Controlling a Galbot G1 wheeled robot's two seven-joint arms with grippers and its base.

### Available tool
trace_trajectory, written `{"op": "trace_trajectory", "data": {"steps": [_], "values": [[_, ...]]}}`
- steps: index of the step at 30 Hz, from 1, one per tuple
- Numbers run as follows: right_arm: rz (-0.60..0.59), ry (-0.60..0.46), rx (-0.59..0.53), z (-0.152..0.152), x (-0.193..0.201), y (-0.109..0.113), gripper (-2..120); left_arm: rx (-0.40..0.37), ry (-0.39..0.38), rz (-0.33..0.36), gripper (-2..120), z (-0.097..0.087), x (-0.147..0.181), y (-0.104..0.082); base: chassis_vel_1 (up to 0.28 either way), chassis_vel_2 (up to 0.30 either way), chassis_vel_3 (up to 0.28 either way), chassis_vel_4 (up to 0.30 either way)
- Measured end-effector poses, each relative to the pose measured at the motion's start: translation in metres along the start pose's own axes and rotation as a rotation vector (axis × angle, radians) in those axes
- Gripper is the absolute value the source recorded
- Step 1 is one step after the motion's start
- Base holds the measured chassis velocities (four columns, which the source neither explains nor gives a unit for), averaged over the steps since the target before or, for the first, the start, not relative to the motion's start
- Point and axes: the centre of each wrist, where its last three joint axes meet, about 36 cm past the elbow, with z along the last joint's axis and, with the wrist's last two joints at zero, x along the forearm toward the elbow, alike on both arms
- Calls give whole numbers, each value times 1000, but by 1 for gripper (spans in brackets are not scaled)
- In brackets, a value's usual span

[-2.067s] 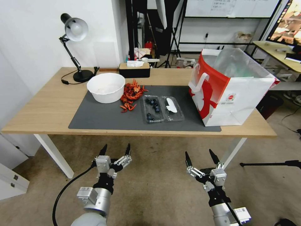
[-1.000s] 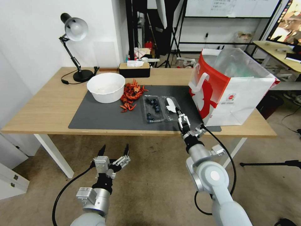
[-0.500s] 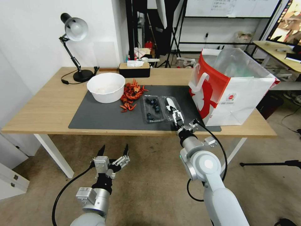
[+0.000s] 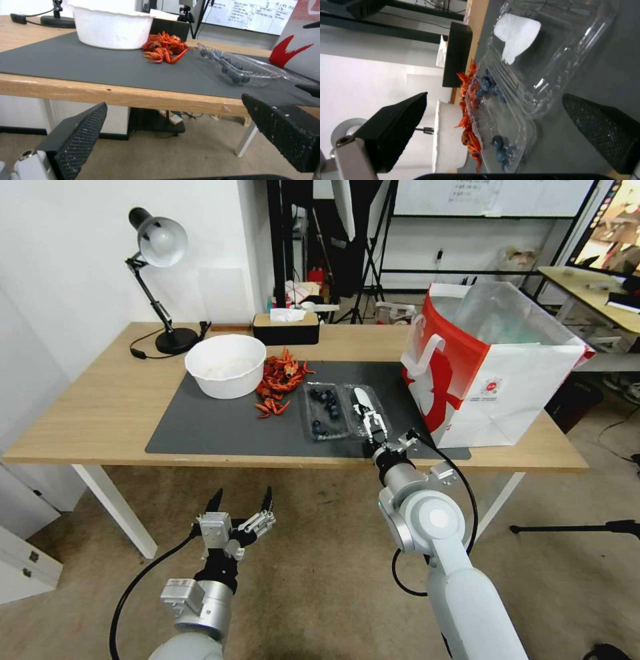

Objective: Close the takeout container lid, then place the container into the takeout bag.

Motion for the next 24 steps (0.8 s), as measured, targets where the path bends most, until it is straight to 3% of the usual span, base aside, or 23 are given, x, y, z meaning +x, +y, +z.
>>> {"op": "trace_trajectory", "data": {"steps": [24], "values": [[25,-2,-10,-1,-19,-2,100,2,-4,-5,100,1,0,1,0,0,0,0]]}}
